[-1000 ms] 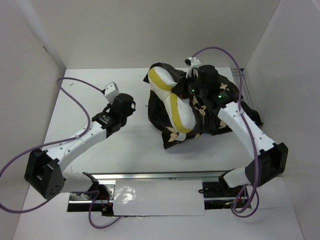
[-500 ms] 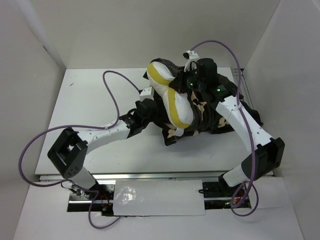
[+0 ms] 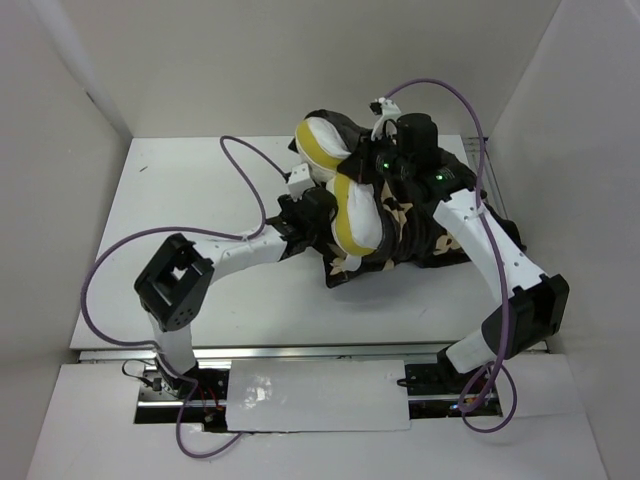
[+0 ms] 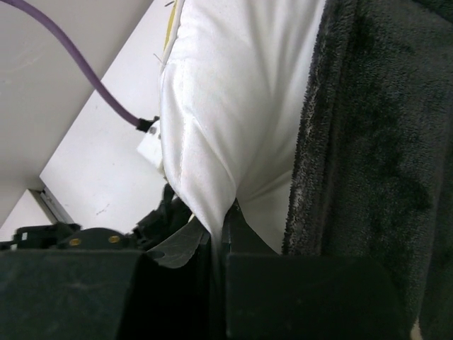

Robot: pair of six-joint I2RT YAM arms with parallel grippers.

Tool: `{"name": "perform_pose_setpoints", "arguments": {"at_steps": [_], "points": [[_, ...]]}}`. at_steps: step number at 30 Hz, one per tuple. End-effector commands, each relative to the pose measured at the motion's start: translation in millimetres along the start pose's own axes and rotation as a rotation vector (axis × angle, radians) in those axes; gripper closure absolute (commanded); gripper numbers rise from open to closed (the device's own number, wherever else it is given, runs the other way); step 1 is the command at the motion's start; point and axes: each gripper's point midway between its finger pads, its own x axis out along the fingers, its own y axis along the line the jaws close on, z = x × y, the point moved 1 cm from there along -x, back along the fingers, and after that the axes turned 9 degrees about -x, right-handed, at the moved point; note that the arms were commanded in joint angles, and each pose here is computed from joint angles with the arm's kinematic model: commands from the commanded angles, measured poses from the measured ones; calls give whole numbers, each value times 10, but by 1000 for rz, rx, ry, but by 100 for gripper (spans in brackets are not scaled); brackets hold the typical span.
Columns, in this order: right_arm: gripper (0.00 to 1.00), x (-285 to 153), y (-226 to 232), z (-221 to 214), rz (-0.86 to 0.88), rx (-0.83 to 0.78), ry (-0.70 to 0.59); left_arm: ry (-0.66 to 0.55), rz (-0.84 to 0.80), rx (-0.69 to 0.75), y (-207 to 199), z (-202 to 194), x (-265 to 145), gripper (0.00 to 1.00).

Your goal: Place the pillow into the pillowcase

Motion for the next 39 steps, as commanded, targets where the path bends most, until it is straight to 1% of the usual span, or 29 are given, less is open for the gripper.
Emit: {"name": "perform_pose_setpoints", "arguments": {"at_steps": [1, 3, 4, 8, 9, 10, 11, 12, 13, 14, 15, 16, 17, 19, 20, 21, 23, 24, 25, 26, 27, 28, 29, 30, 32, 33, 34, 36, 39], "points": [[100, -414, 725, 647, 283, -51, -174, -125, 105, -86, 35, 155, 216, 6], [100, -475, 773, 698, 297, -52, -186, -146, 74, -128, -66, 203, 247, 9], [100, -480, 787, 670, 307, -49, -174, -135, 56, -120, -66, 139, 278, 13], [100, -571, 806, 677, 296, -43, -168, -156, 26, -137, -169, 198, 306, 48], [100, -542, 764, 618, 276, -30, -151, -159, 45, -127, -124, 194, 305, 86], [100, -565, 740, 648, 254, -42, -165, -144, 66, -128, -105, 202, 269, 100], [100, -529, 671, 541, 221, -29, -130, -141, 87, -140, -46, 244, 256, 100], [100, -510, 585, 503, 176, -55, -119, -116, 84, -143, 5, 270, 249, 100], [100, -459, 368, 442, 56, -59, -107, -103, 79, -140, 50, 301, 218, 100], [100, -431, 288, 323, -3, -69, -69, -100, 89, -151, 221, 403, 122, 100], [100, -371, 231, 176, -48, -98, -34, -73, 73, -135, 284, 423, 49, 100], [100, -337, 150, 96, -102, -95, -18, -79, 88, -149, 399, 485, -27, 100], [100, -272, -6, -16, -184, -120, 10, -85, 105, -151, 641, 602, -201, 100], [100, -124, -90, -261, -204, -145, 85, -63, 67, -168, 759, 715, -381, 100], [100, 8, -170, -507, -243, -144, 162, -53, 91, -161, 966, 735, -443, 100], [100, 72, -174, -661, -252, -170, 212, -83, 54, -174, 917, 899, -642, 100], [100, 153, -314, -863, -346, -190, 266, -126, 78, -165, 1060, 1101, -781, 100], [100, 153, -283, -999, -341, -232, 306, -131, 86, -156, 1130, 1159, -898, 100], [100, 173, -257, -1048, -333, -237, 310, -134, 88, -153, 1164, 1204, -927, 100], [100, 180, -222, -1007, -309, -252, 281, -135, 106, -161, 1242, 1241, -910, 100], [100, 183, -139, -1119, -254, -293, 294, -137, 123, -164, 1301, 1263, -902, 100], [100, 168, -74, -1123, -211, -302, 276, -106, 141, -159, 1340, 1240, -872, 100], [100, 162, 63, -1120, -126, -308, 252, -96, 172, -171, 1400, 1241, -836, 100], [100, 92, 166, -1128, -75, -338, 227, -96, 182, -183, 1416, 1315, -792, 100], [100, 6, 291, -1184, 13, -371, 232, -85, 219, -203, 1471, 1319, -692, 100], [100, -53, 385, -1150, 59, -371, 205, -84, 240, -205, 1491, 1351, -580, 100], [100, -77, 396, -1254, 80, -376, 216, -74, 252, -210, 1487, 1337, -529, 100], [100, -117, 398, -1301, 84, -372, 231, -64, 295, -212, 1549, 1348, -456, 100], [100, -106, 458, -1441, 139, -392, 282, -82, 297, -239, 1565, 1517, -384, 100]]}}
